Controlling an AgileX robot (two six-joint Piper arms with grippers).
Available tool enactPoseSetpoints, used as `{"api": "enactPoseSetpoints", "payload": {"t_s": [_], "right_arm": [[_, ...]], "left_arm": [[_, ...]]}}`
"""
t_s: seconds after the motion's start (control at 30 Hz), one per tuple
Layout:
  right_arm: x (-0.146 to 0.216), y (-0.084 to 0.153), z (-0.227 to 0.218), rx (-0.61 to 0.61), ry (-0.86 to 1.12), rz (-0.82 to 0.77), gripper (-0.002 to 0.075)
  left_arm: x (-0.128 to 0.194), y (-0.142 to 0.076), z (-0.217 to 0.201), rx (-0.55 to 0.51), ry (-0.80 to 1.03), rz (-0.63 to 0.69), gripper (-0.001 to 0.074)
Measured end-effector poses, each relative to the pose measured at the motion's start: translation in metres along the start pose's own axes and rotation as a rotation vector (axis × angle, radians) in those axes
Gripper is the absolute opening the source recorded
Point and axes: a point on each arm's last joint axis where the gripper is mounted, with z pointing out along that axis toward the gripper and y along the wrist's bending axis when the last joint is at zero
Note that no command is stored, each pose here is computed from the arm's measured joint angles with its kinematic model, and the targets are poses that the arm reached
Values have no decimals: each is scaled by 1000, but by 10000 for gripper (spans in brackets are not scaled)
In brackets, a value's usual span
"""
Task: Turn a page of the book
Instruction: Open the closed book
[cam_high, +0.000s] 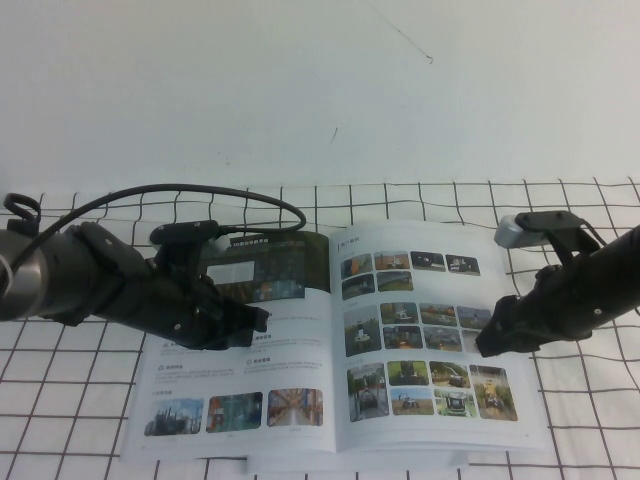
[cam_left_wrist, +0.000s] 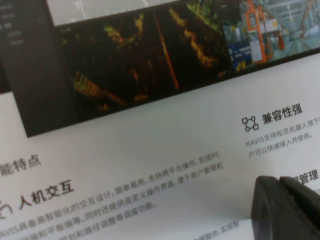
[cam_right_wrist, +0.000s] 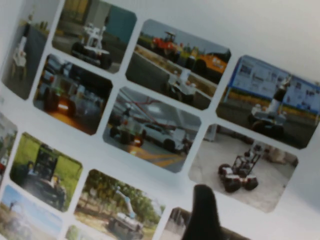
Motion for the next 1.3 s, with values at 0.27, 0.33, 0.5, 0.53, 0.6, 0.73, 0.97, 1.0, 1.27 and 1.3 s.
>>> {"api": "enactPoseSetpoints", "payload": {"t_s": [0.27,0.33,0.5,0.53,0.6,0.73,0.97,1.0,1.27,1.3], "right_arm": [[0,-4,12,-24,-3,67,503],[-2,-3,12,-38,-19,93,503],[-5,0,14,-86,-42,121,503],[-6,1,14,-97,-50,127,503],[-7,3,14,-123,-68,143,503],[-12,9,13,-188,-108,165,503],[-19,20,9,-324,-180,183,503],[-20,21,8,-344,-189,177,503],[-26,40,-3,-573,-265,131,503],[-27,41,-4,-594,-272,129,503]], "left_arm": [[0,0,0,2,3,0,-3],[0,0,0,2,3,0,-4],[0,0,0,4,4,0,-3],[0,0,0,4,4,0,-3],[0,0,0,4,4,0,-3],[0,0,0,4,4,0,-3],[0,-1,0,7,3,-5,-3],[0,-1,0,7,3,-6,-3],[0,-1,0,8,2,-9,-3],[0,-1,0,8,2,-9,-3]]}}
